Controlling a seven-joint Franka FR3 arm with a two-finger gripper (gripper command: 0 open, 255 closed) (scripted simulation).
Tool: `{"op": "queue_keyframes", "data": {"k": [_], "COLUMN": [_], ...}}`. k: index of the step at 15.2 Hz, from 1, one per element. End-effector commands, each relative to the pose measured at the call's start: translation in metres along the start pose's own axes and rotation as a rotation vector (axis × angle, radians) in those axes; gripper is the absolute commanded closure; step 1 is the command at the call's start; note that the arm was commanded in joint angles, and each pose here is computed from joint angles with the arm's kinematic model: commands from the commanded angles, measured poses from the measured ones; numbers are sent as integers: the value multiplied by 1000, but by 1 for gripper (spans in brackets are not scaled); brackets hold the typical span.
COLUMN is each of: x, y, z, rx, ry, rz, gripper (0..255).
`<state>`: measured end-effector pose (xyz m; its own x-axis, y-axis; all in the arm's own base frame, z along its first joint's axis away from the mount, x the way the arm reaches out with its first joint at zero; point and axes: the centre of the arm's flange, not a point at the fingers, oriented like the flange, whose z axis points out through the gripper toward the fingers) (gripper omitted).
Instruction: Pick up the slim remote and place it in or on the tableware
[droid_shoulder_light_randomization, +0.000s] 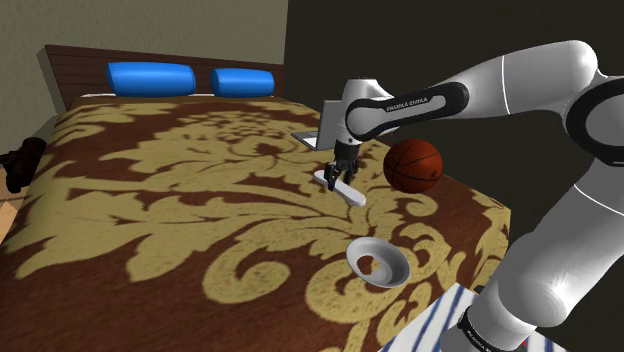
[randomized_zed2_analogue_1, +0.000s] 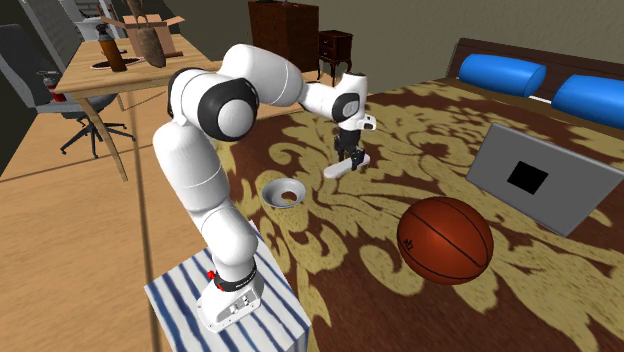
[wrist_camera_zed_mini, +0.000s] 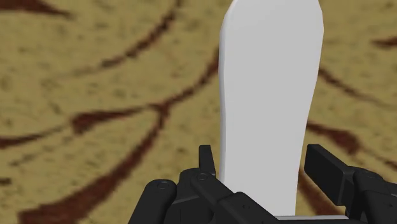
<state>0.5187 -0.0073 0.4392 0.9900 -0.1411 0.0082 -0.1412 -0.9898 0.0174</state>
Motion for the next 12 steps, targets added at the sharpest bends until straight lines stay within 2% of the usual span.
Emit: {"op": "queue_keyframes", "data": {"k": [1,2,12], "x": [0,0,-125], "y": [0,0,-40], "z": [-10,-15,-21], "rx": [0,0,0], "ry": [0,0,0], "rz": [0,0,0], "gripper": [255,255,255]}}
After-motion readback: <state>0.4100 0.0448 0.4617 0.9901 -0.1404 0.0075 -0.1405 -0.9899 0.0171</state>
